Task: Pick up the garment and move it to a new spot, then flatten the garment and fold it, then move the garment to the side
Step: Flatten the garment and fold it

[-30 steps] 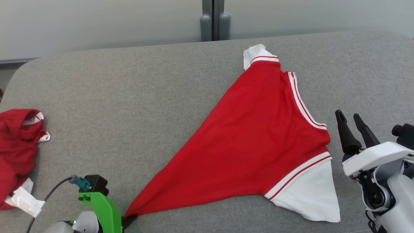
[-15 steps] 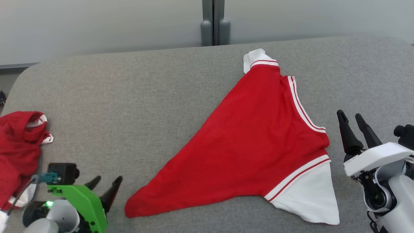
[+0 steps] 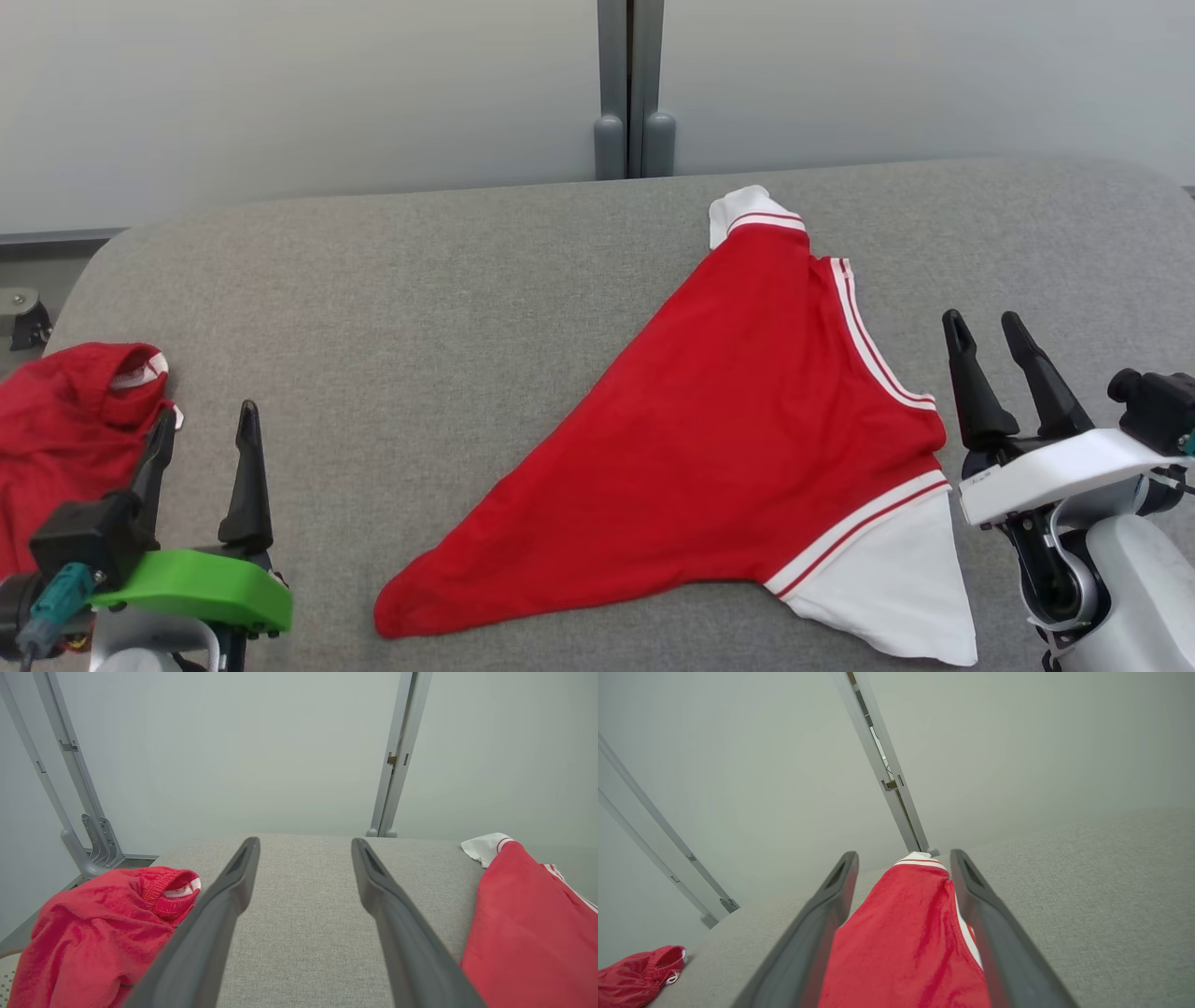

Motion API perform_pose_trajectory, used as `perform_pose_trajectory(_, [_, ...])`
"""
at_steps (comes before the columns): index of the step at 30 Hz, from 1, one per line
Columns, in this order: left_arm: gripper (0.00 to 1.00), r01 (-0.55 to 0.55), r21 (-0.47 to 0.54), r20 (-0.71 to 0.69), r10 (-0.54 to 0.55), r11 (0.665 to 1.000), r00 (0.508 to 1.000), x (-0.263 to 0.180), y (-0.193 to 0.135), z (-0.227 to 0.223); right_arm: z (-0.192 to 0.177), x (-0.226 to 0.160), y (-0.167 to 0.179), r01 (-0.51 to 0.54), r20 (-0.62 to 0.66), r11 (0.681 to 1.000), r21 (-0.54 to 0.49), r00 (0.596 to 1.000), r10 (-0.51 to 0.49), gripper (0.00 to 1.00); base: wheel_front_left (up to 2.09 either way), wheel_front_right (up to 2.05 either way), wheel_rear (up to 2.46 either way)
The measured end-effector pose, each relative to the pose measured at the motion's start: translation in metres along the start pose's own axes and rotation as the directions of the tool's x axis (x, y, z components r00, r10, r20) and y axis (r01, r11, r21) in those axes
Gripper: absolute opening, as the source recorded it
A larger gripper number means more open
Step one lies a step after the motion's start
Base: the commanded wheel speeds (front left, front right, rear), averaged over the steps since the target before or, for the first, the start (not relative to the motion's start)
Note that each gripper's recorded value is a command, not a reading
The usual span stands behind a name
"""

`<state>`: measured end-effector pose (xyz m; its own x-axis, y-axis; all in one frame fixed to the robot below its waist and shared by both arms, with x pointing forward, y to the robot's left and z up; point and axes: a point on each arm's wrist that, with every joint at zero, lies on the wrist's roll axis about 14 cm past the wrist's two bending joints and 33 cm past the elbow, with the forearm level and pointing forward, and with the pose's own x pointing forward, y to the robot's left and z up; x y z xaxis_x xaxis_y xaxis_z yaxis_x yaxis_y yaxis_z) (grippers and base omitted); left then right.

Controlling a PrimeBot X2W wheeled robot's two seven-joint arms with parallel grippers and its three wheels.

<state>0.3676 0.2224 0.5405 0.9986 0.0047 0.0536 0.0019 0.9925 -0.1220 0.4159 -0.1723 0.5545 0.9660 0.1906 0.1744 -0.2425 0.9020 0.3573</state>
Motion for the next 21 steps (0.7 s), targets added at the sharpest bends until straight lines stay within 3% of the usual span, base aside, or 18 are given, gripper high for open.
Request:
perform_pose_trajectory(4, [1.00, -0.011, -0.019, 0.011, 0.011, 1.000, 1.000, -0.005, -0.007, -0.007, 0.011, -0.005, 0.006, -0.011, 0.045, 1.000, -0.026, 0.999, 0.012, 1.00, 0.00, 0.00, 0.00])
perform_pose_trajectory(10, [1.00, -0.010, -0.026, 0.021, 0.010, 1.000, 1.000, -0.006, -0.016, -0.016, -0.007, -0.021, 0.002, -0.018, -0.020, 0.989, -0.148, 1.000, 0.015, 1.00, 0.00, 0.00, 0.00])
perform_pose_trajectory(21, [1.00, -0.019, -0.028, 0.003, 0.019, 0.999, 1.000, -0.014, -0.013, -0.034, -0.019, -0.030, 0.001, -0.009, -0.047, 0.984, -0.179, 0.999, 0.001, 1.00, 0.00, 0.00, 0.00])
